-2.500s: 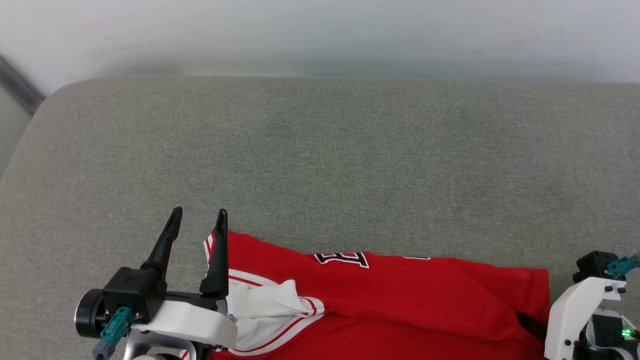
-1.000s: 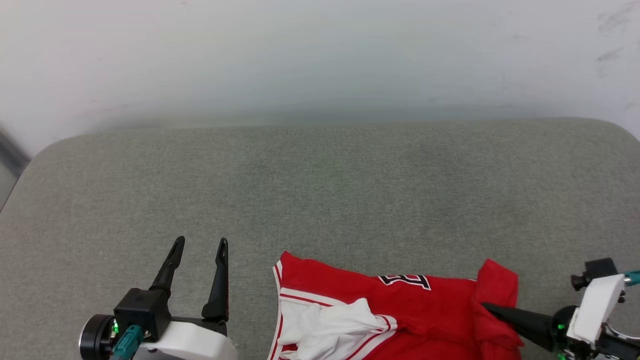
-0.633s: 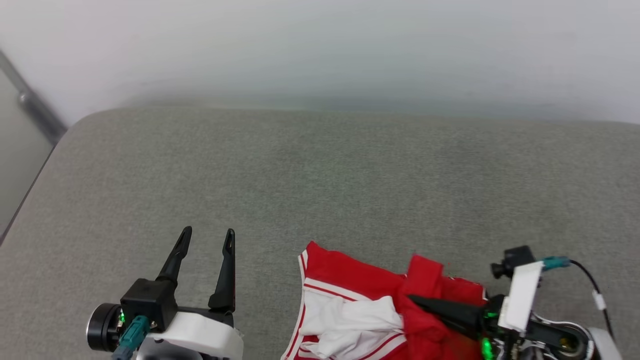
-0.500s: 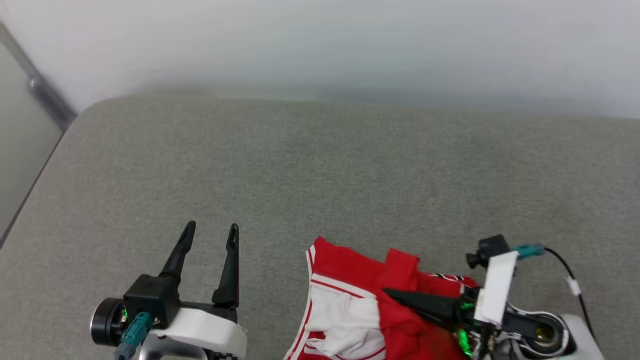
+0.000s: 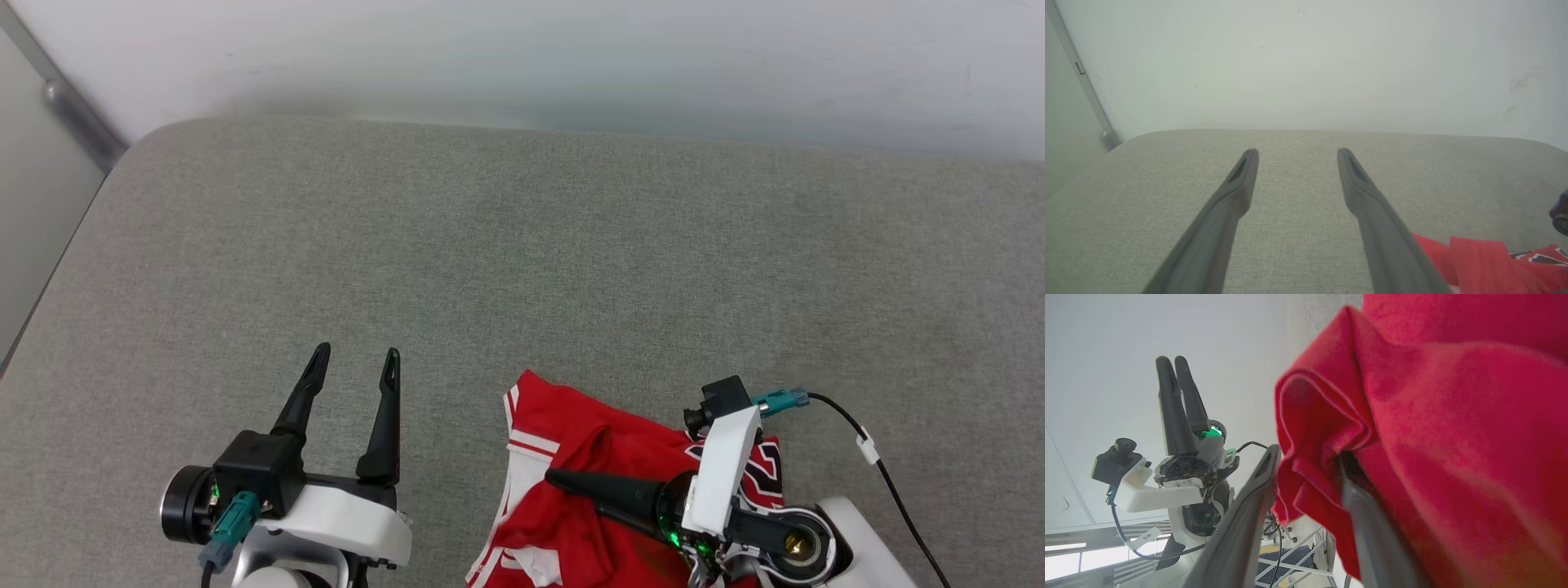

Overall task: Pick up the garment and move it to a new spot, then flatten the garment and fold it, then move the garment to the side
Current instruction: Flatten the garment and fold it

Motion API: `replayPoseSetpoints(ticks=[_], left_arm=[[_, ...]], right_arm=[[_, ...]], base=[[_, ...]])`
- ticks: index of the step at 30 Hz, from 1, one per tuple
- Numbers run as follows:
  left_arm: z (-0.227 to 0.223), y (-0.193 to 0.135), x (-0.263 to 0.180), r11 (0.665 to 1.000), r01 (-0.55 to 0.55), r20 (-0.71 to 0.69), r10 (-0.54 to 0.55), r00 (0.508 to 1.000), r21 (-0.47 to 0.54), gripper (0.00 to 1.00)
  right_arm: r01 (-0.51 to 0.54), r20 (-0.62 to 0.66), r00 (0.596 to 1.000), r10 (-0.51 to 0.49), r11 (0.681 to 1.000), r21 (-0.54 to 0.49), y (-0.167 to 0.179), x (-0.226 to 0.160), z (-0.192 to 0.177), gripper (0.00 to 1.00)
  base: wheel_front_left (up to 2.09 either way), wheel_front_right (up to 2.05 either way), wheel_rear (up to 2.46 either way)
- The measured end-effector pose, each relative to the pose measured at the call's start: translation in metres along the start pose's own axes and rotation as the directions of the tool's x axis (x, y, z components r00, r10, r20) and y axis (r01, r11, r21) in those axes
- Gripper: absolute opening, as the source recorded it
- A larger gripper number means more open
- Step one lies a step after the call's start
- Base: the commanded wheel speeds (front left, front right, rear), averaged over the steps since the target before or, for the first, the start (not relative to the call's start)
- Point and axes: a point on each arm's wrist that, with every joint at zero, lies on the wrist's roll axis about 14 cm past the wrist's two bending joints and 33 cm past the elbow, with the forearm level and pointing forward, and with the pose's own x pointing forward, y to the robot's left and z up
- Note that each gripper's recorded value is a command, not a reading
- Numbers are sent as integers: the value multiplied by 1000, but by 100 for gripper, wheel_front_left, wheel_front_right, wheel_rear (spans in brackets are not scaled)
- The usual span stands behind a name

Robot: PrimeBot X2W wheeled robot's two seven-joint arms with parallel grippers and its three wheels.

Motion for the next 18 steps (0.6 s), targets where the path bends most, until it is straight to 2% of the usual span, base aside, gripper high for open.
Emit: replayPoseSetpoints(ticks=[5,9,13,18], left_arm=[[3,-4,2,1000,18,11,-18,1000,3,100],[6,-9,3,999,34,20,-35,999,6,100],[8,-14,4,999,49,24,-49,999,7,100],[6,-20,3,998,64,18,-64,998,4,100]], right_arm=[[4,60,998,1,997,-81,12,-3,7,100],[87,185,982,-43,966,-242,16,-18,29,100],[230,371,926,-76,891,-391,16,-45,59,100],[436,596,798,-88,767,-470,9,-96,96,100]], base=[[0,0,0],[0,0,0],[0,0,0],[0,0,0]])
